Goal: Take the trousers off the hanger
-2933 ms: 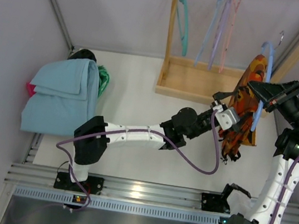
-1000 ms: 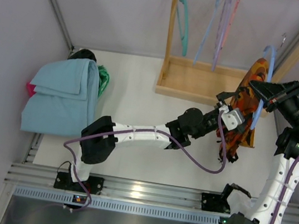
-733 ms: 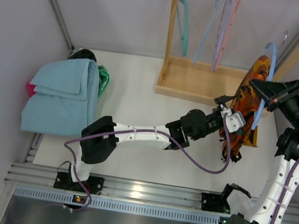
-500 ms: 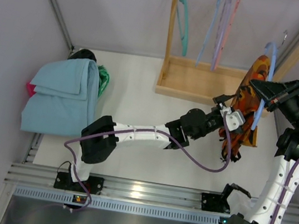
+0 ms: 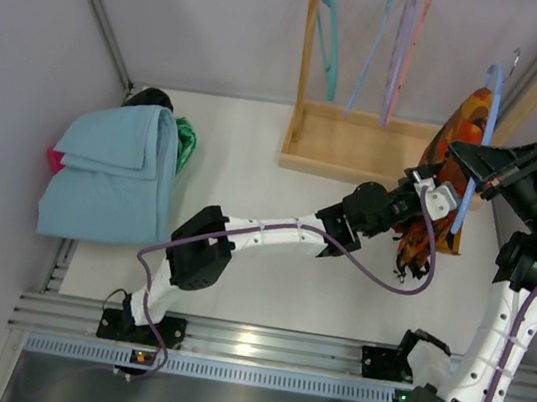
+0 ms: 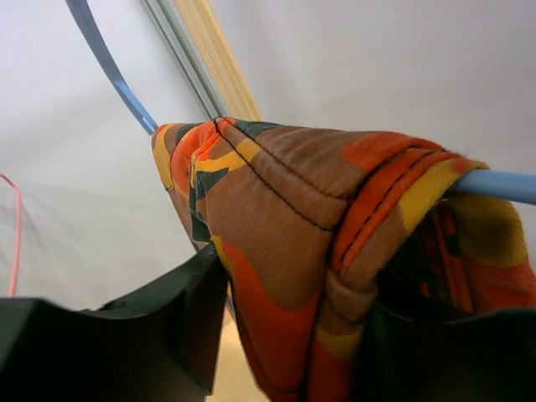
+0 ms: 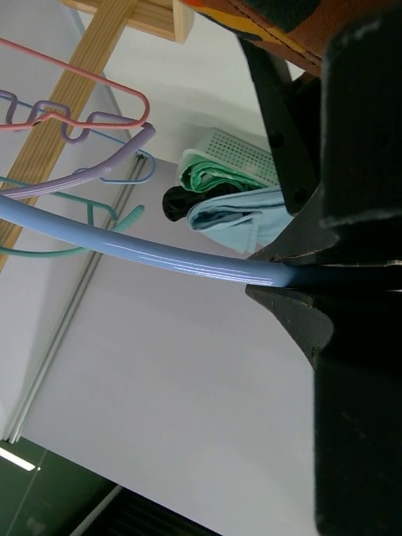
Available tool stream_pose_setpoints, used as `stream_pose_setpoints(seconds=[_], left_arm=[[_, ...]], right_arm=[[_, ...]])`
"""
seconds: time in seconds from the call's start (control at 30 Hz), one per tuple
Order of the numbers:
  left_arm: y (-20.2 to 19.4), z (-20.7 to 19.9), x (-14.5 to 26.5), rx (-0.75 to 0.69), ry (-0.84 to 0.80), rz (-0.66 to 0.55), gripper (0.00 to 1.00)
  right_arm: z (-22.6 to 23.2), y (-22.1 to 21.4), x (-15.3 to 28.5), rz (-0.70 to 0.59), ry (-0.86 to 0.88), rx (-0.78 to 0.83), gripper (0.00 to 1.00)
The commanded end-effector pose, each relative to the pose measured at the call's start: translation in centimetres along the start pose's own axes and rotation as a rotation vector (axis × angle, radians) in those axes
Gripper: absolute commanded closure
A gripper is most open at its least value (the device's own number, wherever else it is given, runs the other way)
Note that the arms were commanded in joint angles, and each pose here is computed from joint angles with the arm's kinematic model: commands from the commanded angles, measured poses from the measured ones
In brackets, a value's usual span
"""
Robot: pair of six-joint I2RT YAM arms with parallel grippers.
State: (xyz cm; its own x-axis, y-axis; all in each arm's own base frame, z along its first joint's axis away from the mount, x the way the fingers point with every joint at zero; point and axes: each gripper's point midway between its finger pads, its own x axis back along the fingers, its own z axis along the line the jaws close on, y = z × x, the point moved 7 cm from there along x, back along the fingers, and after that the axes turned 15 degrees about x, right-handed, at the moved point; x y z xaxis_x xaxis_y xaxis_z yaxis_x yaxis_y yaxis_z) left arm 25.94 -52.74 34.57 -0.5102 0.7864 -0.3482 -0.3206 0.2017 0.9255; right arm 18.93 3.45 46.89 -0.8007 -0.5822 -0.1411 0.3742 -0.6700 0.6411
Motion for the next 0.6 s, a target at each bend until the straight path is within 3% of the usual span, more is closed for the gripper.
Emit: stream_pose_setpoints(seconds=[0.0, 0.07, 0.17, 0.2, 0.27, 0.57], left_arm=[[2.7, 1.9, -1.1, -0.009, 0.048, -0.097, 0.50], [2.8, 2.3, -1.0, -0.008, 0.055, -0.094, 0.57], [3.2, 2.8, -0.5, -0.005, 0.058, -0.091, 0.78], [3.1, 3.0, -0.2, -0.007, 0.059, -0.083, 0.90], [4.4, 3.6, 0.1, -0.007, 0.068, -0.098, 0.99], [9.4, 5.7, 1.0, 0.007, 0.073, -0.171, 1.00]], right_arm=[[5.3, -0.2, 1.2, -0.010, 0.151, 0.267, 1.00], [4.9, -0.2, 1.1, -0.007, 0.143, 0.257, 1.00], [3.9, -0.3, 0.9, -0.008, 0.127, 0.230, 1.00], [3.5, -0.2, 0.9, -0.008, 0.123, 0.225, 1.00], [2.5, -0.1, 0.6, 0.002, 0.124, 0.210, 1.00], [-3.5, 0.7, 0.5, 0.037, 0.032, 0.162, 1.00]])
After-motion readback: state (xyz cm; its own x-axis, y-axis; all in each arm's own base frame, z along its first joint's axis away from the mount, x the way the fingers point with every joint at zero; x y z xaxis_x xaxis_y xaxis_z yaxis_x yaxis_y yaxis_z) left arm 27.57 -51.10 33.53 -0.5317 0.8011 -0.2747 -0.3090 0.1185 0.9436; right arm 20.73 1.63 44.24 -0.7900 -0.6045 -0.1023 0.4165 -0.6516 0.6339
